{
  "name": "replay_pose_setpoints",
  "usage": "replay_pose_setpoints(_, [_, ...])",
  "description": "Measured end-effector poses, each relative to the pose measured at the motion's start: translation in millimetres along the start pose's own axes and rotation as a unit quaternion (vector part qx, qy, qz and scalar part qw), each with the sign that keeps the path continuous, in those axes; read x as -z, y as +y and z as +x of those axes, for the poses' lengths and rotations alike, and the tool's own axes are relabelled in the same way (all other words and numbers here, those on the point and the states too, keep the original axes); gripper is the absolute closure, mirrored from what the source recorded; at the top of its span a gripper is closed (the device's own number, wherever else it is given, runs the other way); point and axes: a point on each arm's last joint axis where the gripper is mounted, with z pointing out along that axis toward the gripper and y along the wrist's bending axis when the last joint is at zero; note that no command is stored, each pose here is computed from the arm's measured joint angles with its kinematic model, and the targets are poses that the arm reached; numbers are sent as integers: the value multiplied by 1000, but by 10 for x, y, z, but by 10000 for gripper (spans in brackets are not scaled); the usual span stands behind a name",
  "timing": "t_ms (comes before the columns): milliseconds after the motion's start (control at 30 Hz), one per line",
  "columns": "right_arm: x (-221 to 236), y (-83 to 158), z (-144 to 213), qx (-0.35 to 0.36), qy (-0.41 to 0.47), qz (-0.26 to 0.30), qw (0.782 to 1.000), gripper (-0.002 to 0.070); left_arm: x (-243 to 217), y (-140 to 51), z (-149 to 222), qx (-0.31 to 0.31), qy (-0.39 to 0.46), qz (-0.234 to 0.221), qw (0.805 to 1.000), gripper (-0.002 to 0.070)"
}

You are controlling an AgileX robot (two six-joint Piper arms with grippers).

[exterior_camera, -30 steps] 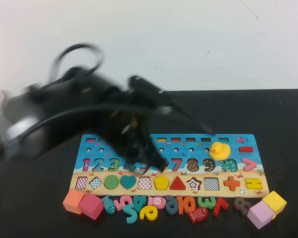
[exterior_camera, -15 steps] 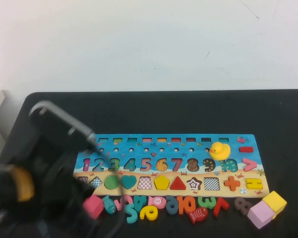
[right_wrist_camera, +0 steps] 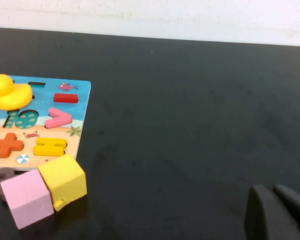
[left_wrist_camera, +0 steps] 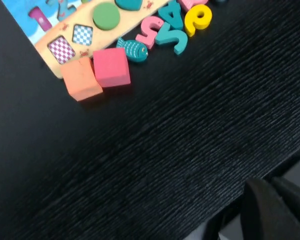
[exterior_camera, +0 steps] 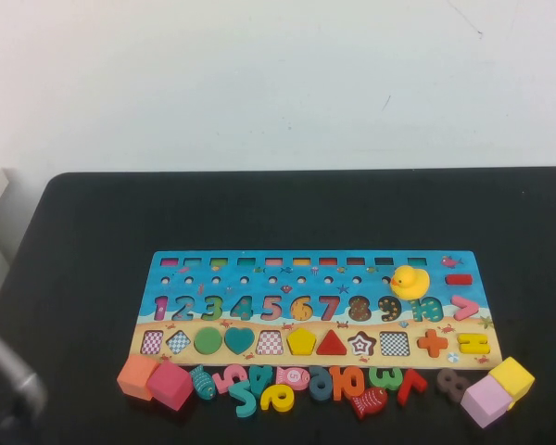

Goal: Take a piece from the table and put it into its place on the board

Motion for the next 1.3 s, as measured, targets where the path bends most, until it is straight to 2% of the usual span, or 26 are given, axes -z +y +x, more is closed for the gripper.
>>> replay_pose_setpoints(100, [0, 0, 0, 0, 0, 0, 1000, 657, 18, 1, 164, -9, -43, 0, 999, 676])
replay_pose_setpoints(233, [0, 0, 0, 0, 0, 0, 1000, 658, -104, 17, 353, -37, -144, -12, 989, 676])
replay_pose_setpoints(267, [0, 0, 0, 0, 0, 0, 1000, 657, -183, 43, 465, -37, -205, -27, 978, 676])
replay_pose_setpoints(400, [0, 0, 0, 0, 0, 0, 1000, 657, -304, 107, 662, -7, -302, -66, 951, 676])
replay_pose_setpoints(500, [0, 0, 0, 0, 0, 0, 1000, 657, -393, 160, 829, 16, -344, -107, 933, 677])
replay_pose_setpoints(767, [0, 0, 0, 0, 0, 0, 1000, 657, -486, 286, 1105, 82, -375, -230, 895, 676])
replay_pose_setpoints(900, [0, 0, 0, 0, 0, 0, 1000, 657, -529, 321, 1193, 104, -371, -268, 883, 676])
replay_pose_setpoints(1000, [0, 0, 0, 0, 0, 0, 1000, 657, -594, 330, 1253, 110, -368, -278, 881, 676])
replay_pose_setpoints(1167, [0, 0, 0, 0, 0, 0, 1000, 657, -646, 328, 1286, 125, -364, -268, 883, 676])
replay_pose_setpoints(1300, [0, 0, 0, 0, 0, 0, 1000, 657, -680, 319, 1317, 136, -345, -259, 892, 676])
